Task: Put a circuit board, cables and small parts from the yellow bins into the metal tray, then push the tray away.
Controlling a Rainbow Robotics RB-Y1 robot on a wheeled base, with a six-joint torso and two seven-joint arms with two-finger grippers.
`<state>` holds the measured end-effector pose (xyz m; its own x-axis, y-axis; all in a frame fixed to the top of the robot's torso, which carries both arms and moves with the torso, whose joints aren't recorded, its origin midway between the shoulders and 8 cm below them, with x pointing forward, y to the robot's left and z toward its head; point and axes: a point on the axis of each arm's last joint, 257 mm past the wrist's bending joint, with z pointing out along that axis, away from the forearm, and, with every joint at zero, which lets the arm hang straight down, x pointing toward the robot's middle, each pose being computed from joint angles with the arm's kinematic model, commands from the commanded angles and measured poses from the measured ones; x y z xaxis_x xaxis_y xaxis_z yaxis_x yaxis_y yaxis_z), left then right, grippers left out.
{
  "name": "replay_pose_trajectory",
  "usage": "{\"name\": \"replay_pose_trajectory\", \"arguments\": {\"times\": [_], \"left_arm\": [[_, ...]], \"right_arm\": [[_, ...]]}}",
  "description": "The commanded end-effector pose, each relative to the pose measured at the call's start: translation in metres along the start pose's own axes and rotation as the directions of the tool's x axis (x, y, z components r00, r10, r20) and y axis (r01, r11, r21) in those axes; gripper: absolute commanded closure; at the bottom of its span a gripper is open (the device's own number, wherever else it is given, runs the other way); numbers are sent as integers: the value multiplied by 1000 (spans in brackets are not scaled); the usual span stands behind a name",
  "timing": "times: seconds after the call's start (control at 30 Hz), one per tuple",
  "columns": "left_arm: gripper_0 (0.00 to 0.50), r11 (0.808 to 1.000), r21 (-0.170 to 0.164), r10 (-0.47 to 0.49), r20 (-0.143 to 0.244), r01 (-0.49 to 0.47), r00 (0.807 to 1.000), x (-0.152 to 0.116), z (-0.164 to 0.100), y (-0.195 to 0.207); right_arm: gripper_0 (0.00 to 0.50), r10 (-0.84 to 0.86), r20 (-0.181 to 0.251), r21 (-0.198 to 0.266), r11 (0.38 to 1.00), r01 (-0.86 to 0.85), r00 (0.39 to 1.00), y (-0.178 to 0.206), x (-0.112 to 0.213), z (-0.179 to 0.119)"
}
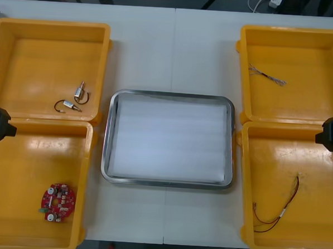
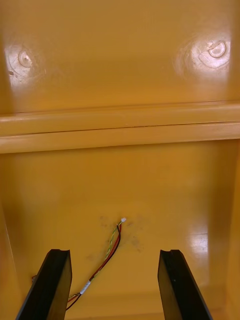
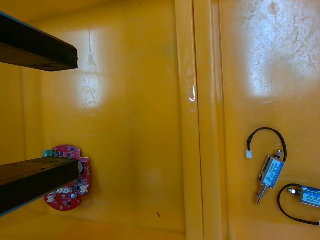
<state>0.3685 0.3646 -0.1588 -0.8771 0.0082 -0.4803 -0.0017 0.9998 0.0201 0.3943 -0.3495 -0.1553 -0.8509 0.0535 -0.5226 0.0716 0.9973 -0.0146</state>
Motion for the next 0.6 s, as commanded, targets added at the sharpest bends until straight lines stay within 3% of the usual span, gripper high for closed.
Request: {"name": "replay_pose_trajectory", "arguments": {"times": [0.03, 0.07, 0.1, 0.13, 0.33, 0.5, 0.53, 0.6], "left_arm": [[0, 999, -38, 6, 18, -5, 1000, -1, -12, 12], [0, 999, -38, 6, 18, -5, 1000, -1, -12, 12], [0, 1000, -13, -10, -35, 9, 999, 17, 2, 7], [0, 1000, -2, -15, -42, 15, 999, 20, 5, 4], [0, 1000, 10, -13, -47, 14, 999, 21, 5, 0], [0, 1000, 22, -19, -75, 20, 997, 32, 10, -3], [0, 999, 24, -19, -100, 21, 995, 42, 15, -4], [0, 999, 33, -20, -100, 23, 995, 46, 20, -7]], "right_arm": [[0, -33, 20, 41, 999, 32, 999, -13, -3, -10], [0, -33, 20, 41, 999, 32, 999, -13, -3, -10], [0, -33, 20, 41, 999, 32, 999, -13, -3, -10], [0, -33, 20, 41, 999, 32, 999, -13, -3, -10], [0, -31, 26, 37, 999, 30, 999, -11, -5, -11], [0, -27, 59, 30, 999, 25, 998, -9, -10, -18], [0, -33, 68, 22, 999, 31, 997, -4, -9, -20], [0, -23, 68, 18, 1000, 22, 997, -2, -6, -19]]}}
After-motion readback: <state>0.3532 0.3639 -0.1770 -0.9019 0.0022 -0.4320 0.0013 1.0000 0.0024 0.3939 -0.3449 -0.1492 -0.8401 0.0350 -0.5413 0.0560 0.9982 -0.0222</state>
